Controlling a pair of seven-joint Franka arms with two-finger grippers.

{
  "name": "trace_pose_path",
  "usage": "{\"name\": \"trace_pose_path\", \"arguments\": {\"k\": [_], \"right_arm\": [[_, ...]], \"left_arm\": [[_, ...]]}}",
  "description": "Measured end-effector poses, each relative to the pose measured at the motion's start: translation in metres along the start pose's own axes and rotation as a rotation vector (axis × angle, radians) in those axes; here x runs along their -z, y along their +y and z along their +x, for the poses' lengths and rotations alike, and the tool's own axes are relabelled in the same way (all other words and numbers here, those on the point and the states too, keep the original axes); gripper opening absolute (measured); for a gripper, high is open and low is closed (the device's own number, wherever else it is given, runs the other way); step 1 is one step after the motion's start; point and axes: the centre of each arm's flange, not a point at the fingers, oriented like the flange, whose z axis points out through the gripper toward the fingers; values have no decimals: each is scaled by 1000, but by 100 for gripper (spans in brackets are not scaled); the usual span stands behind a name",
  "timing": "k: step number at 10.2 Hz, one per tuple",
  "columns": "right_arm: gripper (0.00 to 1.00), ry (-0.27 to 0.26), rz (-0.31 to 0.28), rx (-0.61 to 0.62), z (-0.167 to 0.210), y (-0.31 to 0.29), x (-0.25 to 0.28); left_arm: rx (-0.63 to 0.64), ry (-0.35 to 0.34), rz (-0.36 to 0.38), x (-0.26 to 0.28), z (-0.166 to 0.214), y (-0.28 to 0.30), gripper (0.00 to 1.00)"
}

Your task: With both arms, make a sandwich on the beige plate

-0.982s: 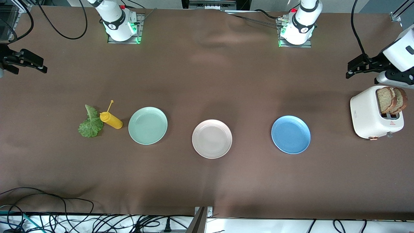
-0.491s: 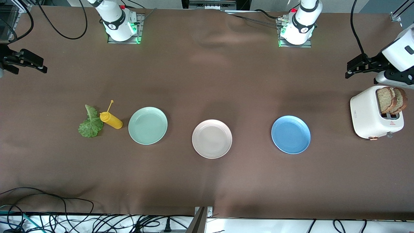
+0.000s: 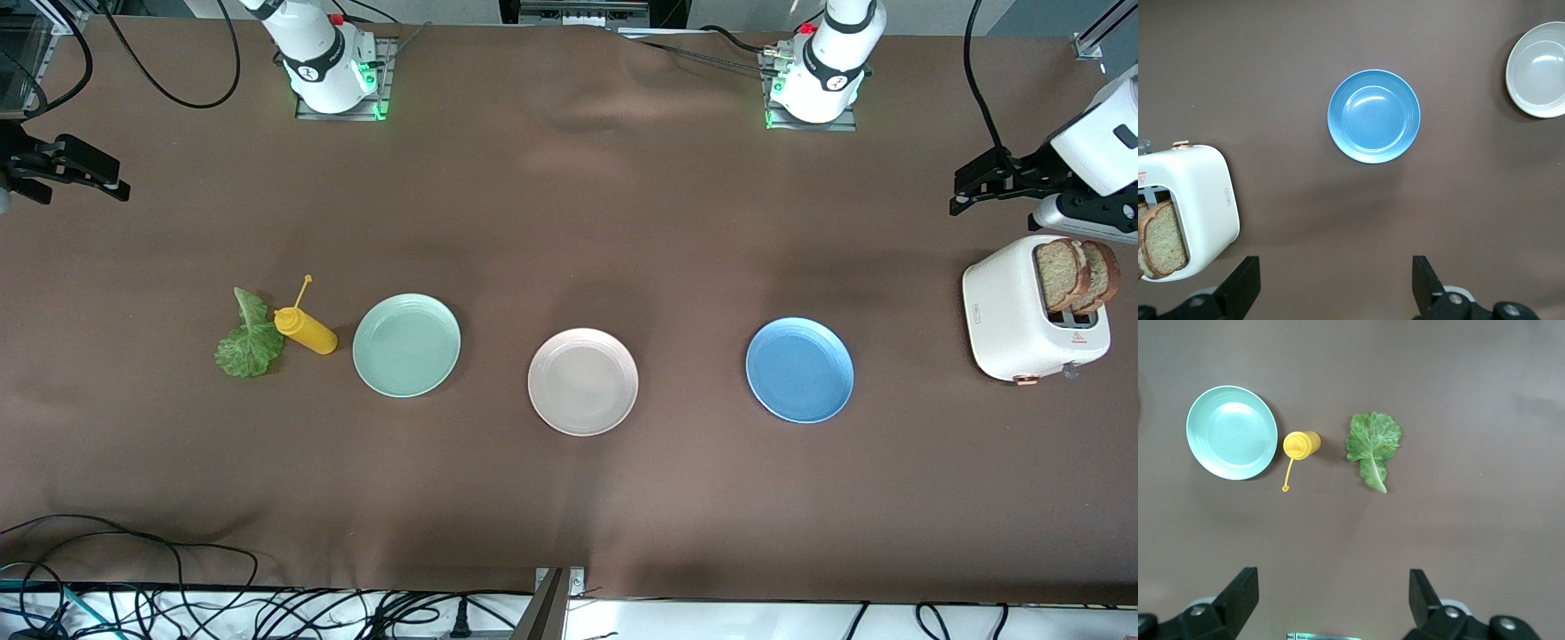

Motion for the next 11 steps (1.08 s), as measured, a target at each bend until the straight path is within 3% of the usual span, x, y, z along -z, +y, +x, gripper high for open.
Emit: {"name": "trace_pose_path", "arguments": {"k": [11], "right_arm": [[100, 0, 0, 0, 0, 0, 0]], "left_arm": [[3, 2, 0, 2, -1, -1, 100]]}}
